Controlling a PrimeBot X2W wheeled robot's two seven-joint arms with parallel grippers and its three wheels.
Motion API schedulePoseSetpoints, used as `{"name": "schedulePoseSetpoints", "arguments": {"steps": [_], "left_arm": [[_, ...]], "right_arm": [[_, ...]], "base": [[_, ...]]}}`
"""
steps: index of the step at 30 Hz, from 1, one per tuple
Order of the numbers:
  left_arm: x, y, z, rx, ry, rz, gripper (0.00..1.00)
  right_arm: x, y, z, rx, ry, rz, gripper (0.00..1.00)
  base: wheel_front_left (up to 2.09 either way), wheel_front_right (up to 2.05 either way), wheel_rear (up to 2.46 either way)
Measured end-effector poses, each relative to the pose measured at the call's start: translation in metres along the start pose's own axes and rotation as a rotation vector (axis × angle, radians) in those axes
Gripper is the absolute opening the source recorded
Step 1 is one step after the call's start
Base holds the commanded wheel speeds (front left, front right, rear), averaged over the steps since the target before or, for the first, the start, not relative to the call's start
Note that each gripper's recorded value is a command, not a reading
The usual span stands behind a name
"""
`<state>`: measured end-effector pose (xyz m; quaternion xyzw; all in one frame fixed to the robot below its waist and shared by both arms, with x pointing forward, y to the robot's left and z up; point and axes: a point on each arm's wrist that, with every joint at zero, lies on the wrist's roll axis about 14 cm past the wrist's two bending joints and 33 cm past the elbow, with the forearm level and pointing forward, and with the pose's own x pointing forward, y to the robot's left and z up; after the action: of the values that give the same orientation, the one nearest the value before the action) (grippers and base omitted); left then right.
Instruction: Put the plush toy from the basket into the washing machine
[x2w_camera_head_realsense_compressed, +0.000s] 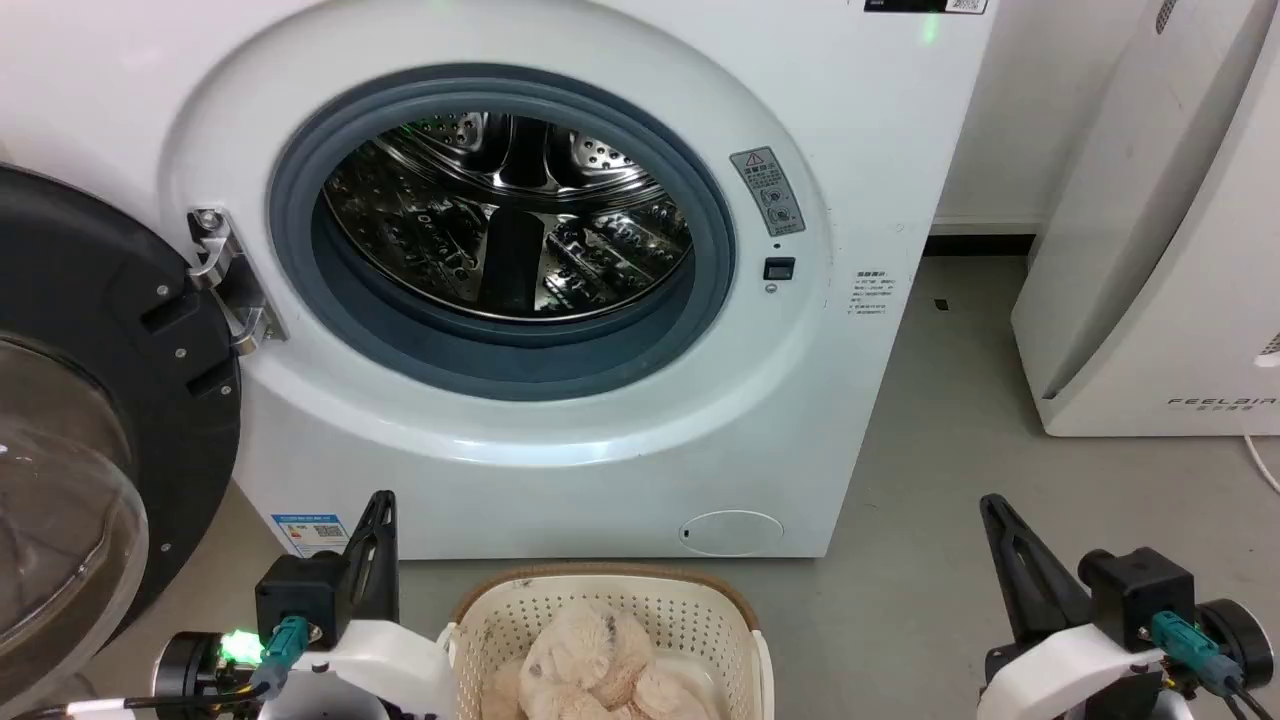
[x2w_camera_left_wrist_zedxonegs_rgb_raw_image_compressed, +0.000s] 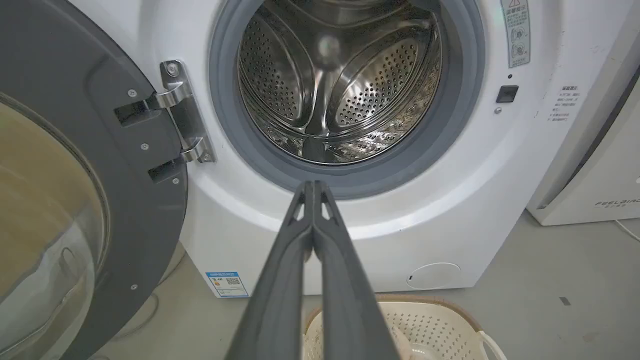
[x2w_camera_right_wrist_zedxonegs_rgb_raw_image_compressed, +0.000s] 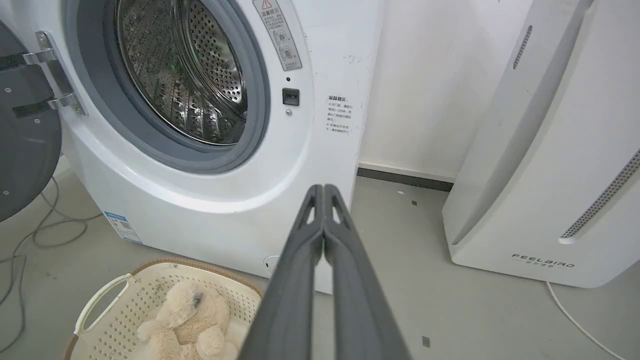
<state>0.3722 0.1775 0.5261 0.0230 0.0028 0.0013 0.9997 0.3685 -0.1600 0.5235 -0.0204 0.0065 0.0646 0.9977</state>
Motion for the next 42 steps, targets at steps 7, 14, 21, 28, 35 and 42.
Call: {"name": "schedulePoseSetpoints", "arguments": {"steps": [7, 14, 21, 28, 35, 42], "left_arm": [[0.0, 0.0001, 0.0, 0.0, 0.0, 0.0, 0.0], [0.0, 0.0001, 0.0, 0.0, 0.0, 0.0, 0.0], [0.0, 0.0, 0.0, 0.0, 0.0, 0.0, 0.0], [0.0, -0.0003, -0.0001, -0.001, 0.0, 0.0, 1.0], [0.0003, -0.0015, 0.0, -0.001, -0.006, 0.005, 1.0], [0.0017, -0.0044, -0.0054, -0.008, 0.004, 0.004, 1.0]], "right_arm": [[0.0, 0.0001, 0.0, 0.0, 0.0, 0.0, 0.0], [0.0, 0.0, 0.0, 0.0, 0.0, 0.0, 0.0], [0.0, 0.0, -0.0001, 0.0, 0.0, 0.0, 0.0], [-0.0001, -0.0001, -0.0001, 0.001, 0.0, 0.0, 1.0], [-0.0002, -0.0044, 0.0006, 0.012, -0.007, -0.013, 1.0], [0.0001, -0.0092, 0.0015, 0.023, -0.019, -0.027, 1.0]], "base": [[0.0, 0.0, 0.0], [0.0, 0.0, 0.0], [0.0, 0.0, 0.0], [0.0, 0.0, 0.0], [0.0, 0.0, 0.0], [0.0, 0.0, 0.0]]}}
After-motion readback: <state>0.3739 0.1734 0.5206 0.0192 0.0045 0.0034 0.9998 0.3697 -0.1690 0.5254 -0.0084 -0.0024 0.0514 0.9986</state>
